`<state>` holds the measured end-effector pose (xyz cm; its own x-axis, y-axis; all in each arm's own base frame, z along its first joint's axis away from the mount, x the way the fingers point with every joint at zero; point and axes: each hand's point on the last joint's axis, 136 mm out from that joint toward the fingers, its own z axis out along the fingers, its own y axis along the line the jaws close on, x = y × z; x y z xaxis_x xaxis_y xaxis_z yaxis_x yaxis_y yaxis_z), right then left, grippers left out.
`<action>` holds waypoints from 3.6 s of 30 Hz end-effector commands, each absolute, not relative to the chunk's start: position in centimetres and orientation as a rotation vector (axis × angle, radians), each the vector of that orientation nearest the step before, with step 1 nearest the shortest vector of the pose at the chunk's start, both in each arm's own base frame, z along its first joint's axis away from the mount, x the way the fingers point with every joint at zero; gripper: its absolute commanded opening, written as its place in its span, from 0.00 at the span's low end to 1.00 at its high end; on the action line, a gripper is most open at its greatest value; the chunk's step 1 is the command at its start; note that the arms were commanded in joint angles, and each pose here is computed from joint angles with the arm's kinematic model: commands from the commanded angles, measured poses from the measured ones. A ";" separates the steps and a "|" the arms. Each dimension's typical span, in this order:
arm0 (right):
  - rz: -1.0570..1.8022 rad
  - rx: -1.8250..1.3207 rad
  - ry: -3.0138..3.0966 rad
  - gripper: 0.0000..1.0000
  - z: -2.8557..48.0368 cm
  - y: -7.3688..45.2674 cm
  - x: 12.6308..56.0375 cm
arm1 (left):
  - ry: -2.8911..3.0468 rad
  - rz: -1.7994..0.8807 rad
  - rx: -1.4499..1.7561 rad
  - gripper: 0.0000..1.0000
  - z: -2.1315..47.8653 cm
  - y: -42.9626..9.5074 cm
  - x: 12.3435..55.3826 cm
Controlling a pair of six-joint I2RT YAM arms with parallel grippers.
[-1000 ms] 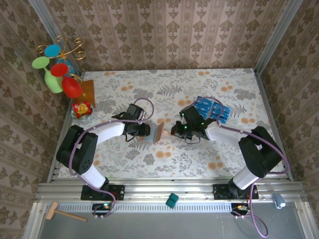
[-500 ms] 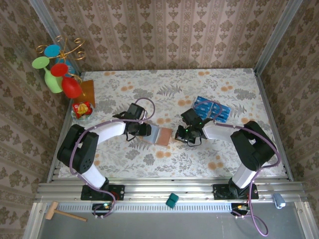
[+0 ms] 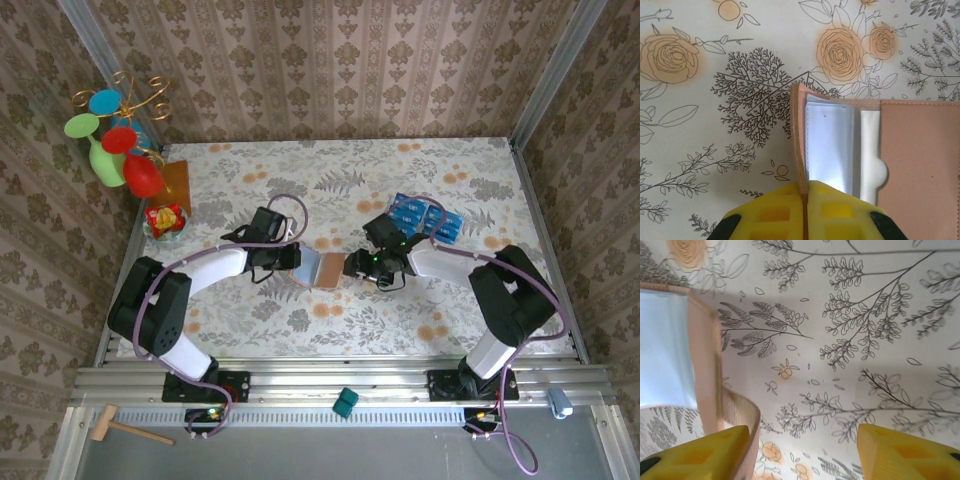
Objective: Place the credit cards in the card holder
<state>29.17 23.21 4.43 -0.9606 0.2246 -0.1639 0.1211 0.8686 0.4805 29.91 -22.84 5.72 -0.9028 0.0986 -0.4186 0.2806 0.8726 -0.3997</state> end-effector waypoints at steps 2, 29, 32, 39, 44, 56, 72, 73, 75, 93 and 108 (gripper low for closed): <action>0.613 0.240 2.739 0.62 8.7 21.4 29.7 | 2.641 -0.651 0.272 0.08 6.6 -22.5 29.9; 0.683 0.217 2.881 0.36 0.2 29.1 30.0 | 2.604 -0.706 0.250 0.34 8.0 -22.8 30.1; 0.662 0.231 2.894 0.36 -0.5 28.6 29.8 | 2.583 -0.780 0.206 0.36 8.4 -22.9 30.7; 0.638 0.239 2.908 0.36 -0.9 28.3 29.9 | 2.526 -0.937 0.111 0.31 9.1 -22.6 31.7; 0.629 0.235 2.918 0.36 -1.1 28.2 29.8 | 2.511 -0.970 0.113 0.23 9.5 -22.7 31.8; 0.623 0.237 2.922 0.36 -1.3 28.0 29.9 | 2.511 -0.989 0.105 0.13 9.3 -22.9 31.7; 0.624 0.239 2.923 0.35 -1.4 28.0 30.0 | 2.543 -0.974 0.104 0.21 8.3 -22.9 31.7; 0.627 0.238 2.921 0.35 -1.3 28.0 30.0 | 2.546 -0.973 0.103 0.21 8.2 -22.9 31.7; 0.625 0.239 2.923 0.35 -1.4 28.0 30.0 | 2.546 -0.971 0.103 0.19 8.1 -22.8 31.7; 0.638 0.203 2.978 0.35 -2.4 29.3 30.9 | 2.459 -1.100 0.121 0.00 10.7 -25.4 30.1; 0.584 0.270 2.923 0.43 0.7 24.9 31.6 | 2.506 -0.894 0.079 0.00 9.2 -23.8 29.8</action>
